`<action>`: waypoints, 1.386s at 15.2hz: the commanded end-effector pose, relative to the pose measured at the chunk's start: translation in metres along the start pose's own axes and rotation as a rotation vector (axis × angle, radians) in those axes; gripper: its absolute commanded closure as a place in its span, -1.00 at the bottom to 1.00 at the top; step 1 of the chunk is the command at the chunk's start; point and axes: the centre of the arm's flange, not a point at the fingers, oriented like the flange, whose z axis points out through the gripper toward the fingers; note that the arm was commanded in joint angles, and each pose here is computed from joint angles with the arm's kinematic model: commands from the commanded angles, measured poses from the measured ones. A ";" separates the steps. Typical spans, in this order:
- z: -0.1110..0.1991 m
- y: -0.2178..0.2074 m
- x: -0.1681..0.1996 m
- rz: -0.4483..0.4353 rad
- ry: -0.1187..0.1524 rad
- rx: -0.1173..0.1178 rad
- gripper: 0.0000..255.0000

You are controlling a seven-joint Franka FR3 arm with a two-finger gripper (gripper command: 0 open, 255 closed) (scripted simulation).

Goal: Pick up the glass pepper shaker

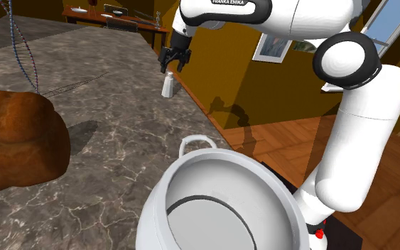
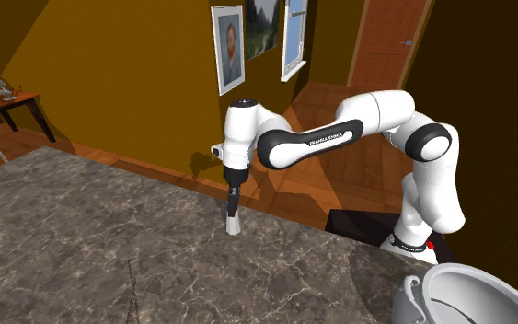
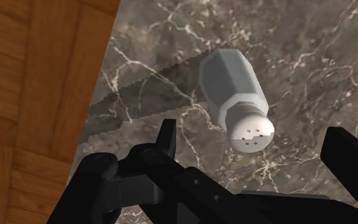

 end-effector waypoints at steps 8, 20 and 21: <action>0.018 0.000 -0.002 0.000 0.001 0.000 1.00; -0.008 -0.002 0.002 0.000 0.001 0.000 1.00; -0.013 -0.003 0.002 0.000 0.001 0.000 1.00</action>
